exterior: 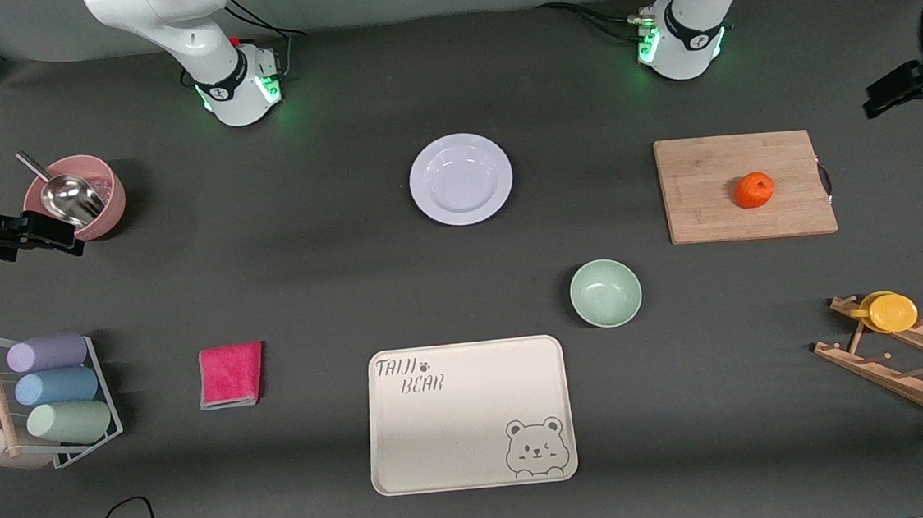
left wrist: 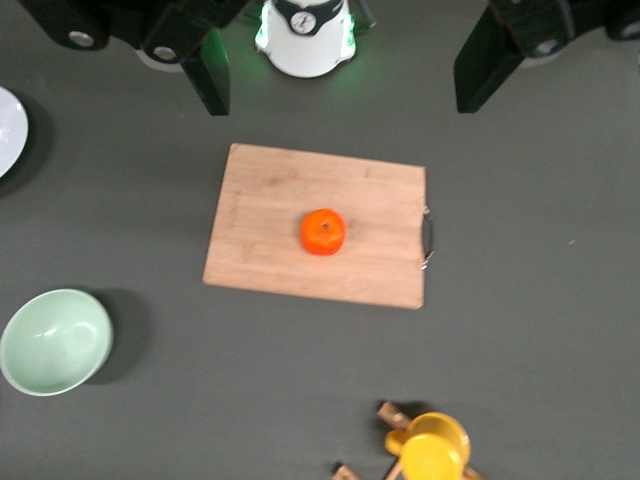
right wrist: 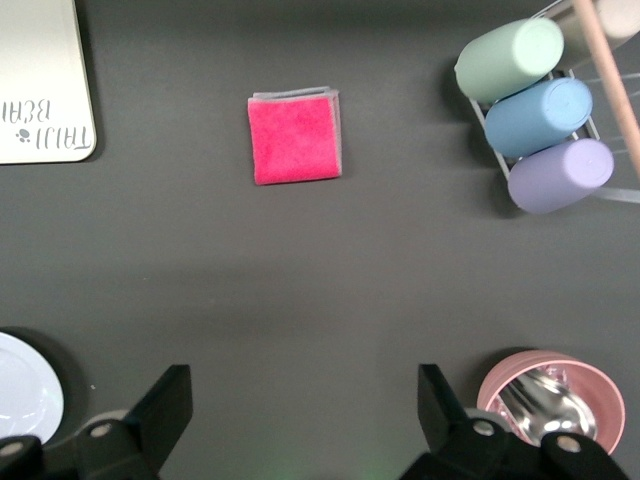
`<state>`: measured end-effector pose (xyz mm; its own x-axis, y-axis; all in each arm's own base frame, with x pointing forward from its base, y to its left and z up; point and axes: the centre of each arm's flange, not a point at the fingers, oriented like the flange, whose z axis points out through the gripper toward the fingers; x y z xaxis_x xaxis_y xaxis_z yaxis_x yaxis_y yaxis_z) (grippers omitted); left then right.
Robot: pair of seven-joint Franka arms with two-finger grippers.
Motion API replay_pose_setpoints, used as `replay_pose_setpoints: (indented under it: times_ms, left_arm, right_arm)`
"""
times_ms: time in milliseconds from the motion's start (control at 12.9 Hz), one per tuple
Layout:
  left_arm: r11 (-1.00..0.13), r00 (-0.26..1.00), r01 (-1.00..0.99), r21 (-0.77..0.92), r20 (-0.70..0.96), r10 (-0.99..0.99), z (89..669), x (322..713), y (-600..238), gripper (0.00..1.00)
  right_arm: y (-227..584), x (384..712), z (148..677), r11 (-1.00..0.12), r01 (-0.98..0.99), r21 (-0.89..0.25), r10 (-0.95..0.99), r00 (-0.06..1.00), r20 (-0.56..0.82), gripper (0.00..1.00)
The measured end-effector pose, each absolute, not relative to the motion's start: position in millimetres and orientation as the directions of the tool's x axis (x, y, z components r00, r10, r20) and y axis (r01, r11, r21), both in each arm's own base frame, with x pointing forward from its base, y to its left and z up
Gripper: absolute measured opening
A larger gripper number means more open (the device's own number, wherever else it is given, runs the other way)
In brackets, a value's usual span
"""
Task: Place orange and plate with both arms
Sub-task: 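Move the left gripper toward the orange while the right gripper rises, then grasp the orange with the left gripper while the right gripper reaches the plate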
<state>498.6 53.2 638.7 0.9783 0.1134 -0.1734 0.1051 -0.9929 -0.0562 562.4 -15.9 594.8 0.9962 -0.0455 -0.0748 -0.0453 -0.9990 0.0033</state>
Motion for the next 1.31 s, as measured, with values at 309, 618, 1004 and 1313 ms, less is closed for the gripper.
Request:
replay_pose_setpoints:
  times_ms: [309,618,1004,1313]
  left_arm:
    - [-0.993,0.971,0.105,-0.053,-0.212,0.114,651,487,73,1.0]
    - [-0.994,0.958,0.094,-0.054,-0.267,0.105,611,494,71,1.0]
    - [-0.996,0.952,0.071,-0.05,-0.294,0.083,496,495,65,1.0]
    - [-0.997,0.963,0.057,-0.044,-0.261,0.067,389,476,59,1.0]
  right_arm:
    - [30,548,597,-0.998,-0.053,-0.017,-0.052,0.995,-0.082,1.0]
    - [47,512,600,-0.996,-0.081,-0.033,-0.079,0.995,-0.068,1.0]
    - [93,462,599,-0.995,-0.089,-0.047,-0.087,0.995,-0.045,1.0]
    - [99,453,588,-0.994,-0.089,-0.055,-0.085,0.994,-0.068,1.0]
